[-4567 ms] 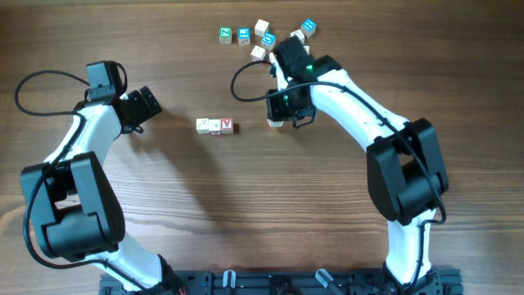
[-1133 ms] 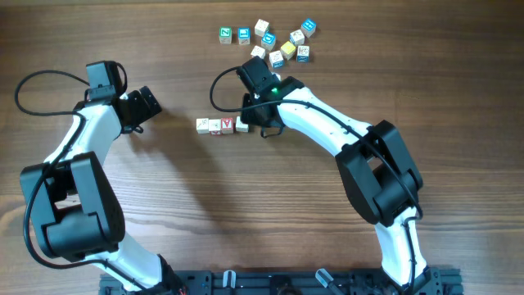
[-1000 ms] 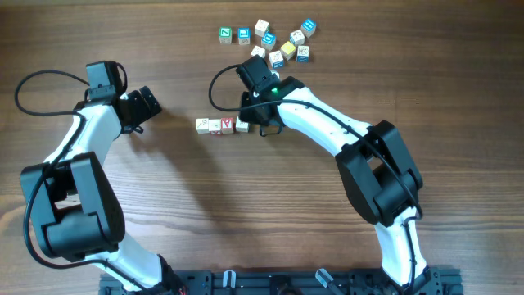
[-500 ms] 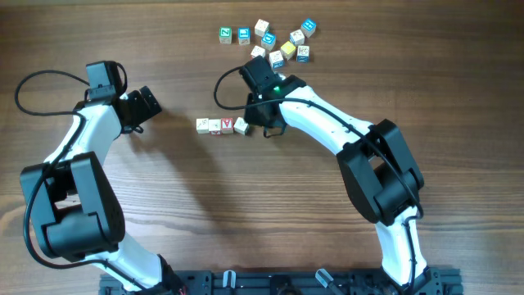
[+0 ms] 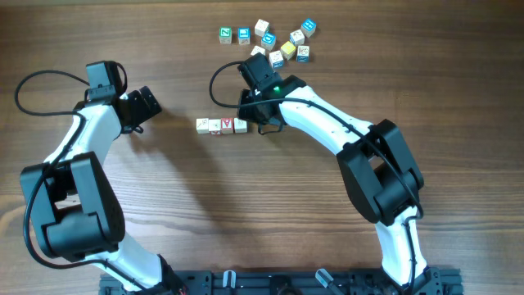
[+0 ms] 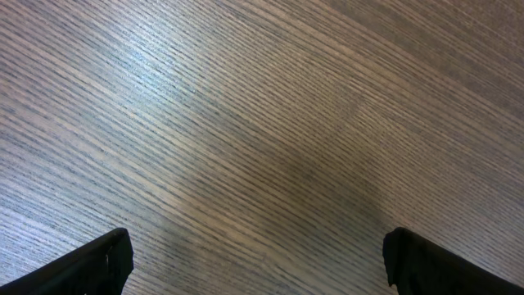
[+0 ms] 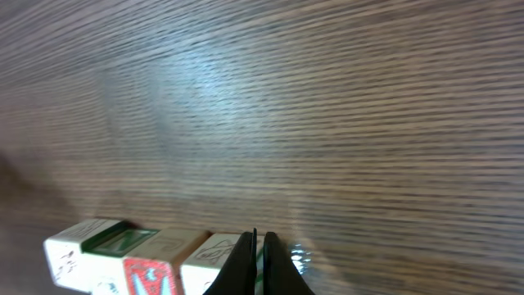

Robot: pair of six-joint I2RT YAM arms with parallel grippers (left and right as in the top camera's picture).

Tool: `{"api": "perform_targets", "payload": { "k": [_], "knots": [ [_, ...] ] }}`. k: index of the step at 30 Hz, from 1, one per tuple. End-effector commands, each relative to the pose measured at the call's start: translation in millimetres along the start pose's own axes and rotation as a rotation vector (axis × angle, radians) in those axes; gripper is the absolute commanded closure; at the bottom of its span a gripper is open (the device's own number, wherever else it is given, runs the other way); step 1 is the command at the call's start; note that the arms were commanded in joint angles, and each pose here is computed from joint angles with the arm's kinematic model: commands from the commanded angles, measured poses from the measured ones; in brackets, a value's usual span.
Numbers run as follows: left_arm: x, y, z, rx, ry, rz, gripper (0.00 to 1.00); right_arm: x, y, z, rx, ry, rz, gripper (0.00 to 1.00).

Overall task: Form a horizontal line
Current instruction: 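Lower the 9 block beside the red V block and release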

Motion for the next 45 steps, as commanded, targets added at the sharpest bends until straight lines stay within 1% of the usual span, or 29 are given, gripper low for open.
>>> {"api": "perform_targets", "payload": {
  "k": [1, 2, 6, 9, 34, 36, 45],
  "knots": [
    [-3.1, 2.6, 1.6, 0.000, 0.004, -0.016, 0.00, -5.7, -12.7, 0.6, -0.018, -0.027, 0.098, 0.95],
    [-3.1, 2.6, 1.7, 0.000, 0.005, -0.016, 0.00, -5.5, -15.0, 4.2, -0.020, 0.001, 0.108, 0.94],
    [-3.1, 2.6, 1.6, 0.000, 0.004, -0.016, 0.00, -7.1, -11.5, 13.7, -0.022, 0.090, 0.058, 0.94],
    [-3.1, 2.6, 1.7, 0.000, 0.005, -0.016, 0.00, -7.9, -9.2, 15.8, -0.025, 0.115, 0.031, 0.94],
    [-3.1, 2.6, 1.6, 0.000, 0.004, -0.016, 0.00, -8.5, -2.5, 18.0, -0.042, 0.118, 0.001, 0.95],
    [-3.1, 2.6, 1.7, 0.000, 0.005, -0.016, 0.00, -8.5, -3.0, 18.6, -0.072, 0.121, 0.006, 0.95],
    [-3.1, 2.6, 1.7, 0.000, 0.005, -0.016, 0.00, -8.3, -2.7, 19.6, -0.099, 0.132, 0.003, 0.95]
  ]
}}
Point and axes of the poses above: each gripper's point midway between its finger pads, its own x axis back along the fingers, its own y axis along the line the jaws close on, z = x × y, the point moved 9 cm from there along x, back along the fingers, and after that the axes turned 2 degrees about -x, right-handed, at the moved point
